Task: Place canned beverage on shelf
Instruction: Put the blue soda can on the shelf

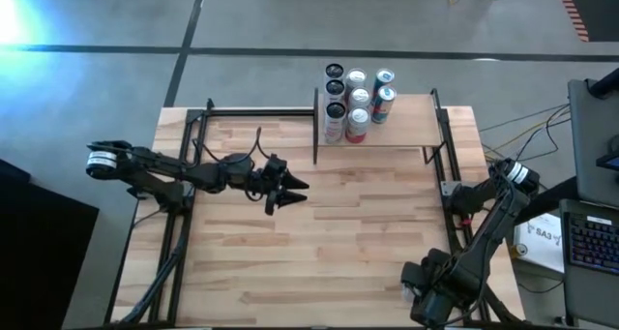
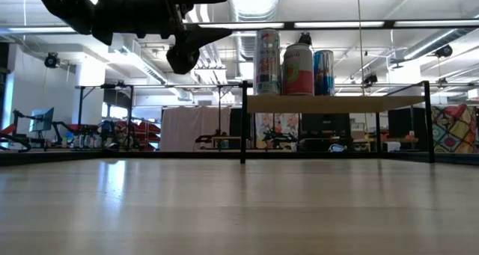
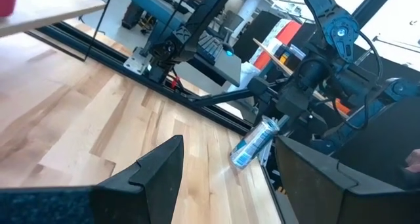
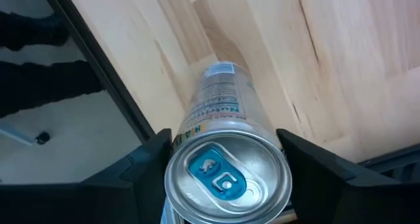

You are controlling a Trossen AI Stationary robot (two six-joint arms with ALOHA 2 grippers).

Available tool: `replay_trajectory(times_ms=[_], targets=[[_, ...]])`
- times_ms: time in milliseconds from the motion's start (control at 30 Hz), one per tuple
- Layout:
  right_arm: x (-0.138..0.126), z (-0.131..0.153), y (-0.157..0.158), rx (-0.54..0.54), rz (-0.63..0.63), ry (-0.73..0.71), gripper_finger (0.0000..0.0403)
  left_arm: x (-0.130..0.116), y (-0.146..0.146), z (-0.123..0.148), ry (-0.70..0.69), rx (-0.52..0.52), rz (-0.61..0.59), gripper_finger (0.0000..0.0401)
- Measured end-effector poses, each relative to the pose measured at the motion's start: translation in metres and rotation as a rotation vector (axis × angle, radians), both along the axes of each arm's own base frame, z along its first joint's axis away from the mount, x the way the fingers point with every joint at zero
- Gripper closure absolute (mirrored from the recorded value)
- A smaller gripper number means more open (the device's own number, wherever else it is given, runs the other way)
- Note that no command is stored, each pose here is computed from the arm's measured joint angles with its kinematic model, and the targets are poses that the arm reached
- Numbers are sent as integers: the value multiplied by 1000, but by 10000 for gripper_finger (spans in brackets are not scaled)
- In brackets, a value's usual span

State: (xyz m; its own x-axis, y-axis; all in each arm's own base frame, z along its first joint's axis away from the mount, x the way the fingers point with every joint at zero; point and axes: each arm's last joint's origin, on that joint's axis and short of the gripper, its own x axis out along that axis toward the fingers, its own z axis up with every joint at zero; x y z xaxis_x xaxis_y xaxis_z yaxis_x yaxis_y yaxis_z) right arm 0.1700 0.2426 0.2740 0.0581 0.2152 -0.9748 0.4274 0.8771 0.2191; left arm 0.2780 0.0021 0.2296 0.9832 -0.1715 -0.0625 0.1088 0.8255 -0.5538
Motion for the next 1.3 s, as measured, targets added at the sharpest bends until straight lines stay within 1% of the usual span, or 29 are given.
replay_trajectory(times_ms=[100, 200, 267, 367, 500, 567, 733, 800, 900, 967, 1133, 1200, 1300], targets=[[4, 2, -3, 11, -53, -18, 171, 0, -3, -1, 6, -1, -10, 184], [13, 9, -13, 14, -153, -79, 165, 0, -6, -1, 7, 13, -7, 184], [21, 17, -25, 17, -247, -132, 159, 0, -7, -1, 7, 24, 3, 184], [31, 29, -47, 18, -402, -202, 161, 0, -11, -1, 4, 46, -3, 184], [44, 46, -79, 55, -611, -269, 162, 5, -22, 9, -1, 97, -45, 184], [50, 51, -92, 83, -688, -290, 161, 10, -28, 16, 45, 147, -55, 184], [60, 60, -121, 138, -867, -319, 162, 23, -45, 43, 225, 381, -17, 184], [64, 62, -130, 153, -926, -319, 161, 27, -51, 52, 302, 437, -25, 184], [66, 65, -141, 168, -986, -328, 158, 37, -54, 61, 364, 453, -48, 184], [69, 69, -146, 192, -1009, -365, 158, 45, -56, 61, 367, 445, -75, 183], [75, 75, -153, 219, -1036, -445, 161, 65, -63, 47, 364, 412, -149, 163], [74, 74, -154, 208, -1038, -441, 160, 75, -67, 43, 366, 400, -184, 150], [76, 73, -153, 209, -1043, -435, 158, 91, -70, 38, 380, 395, -195, 130]])
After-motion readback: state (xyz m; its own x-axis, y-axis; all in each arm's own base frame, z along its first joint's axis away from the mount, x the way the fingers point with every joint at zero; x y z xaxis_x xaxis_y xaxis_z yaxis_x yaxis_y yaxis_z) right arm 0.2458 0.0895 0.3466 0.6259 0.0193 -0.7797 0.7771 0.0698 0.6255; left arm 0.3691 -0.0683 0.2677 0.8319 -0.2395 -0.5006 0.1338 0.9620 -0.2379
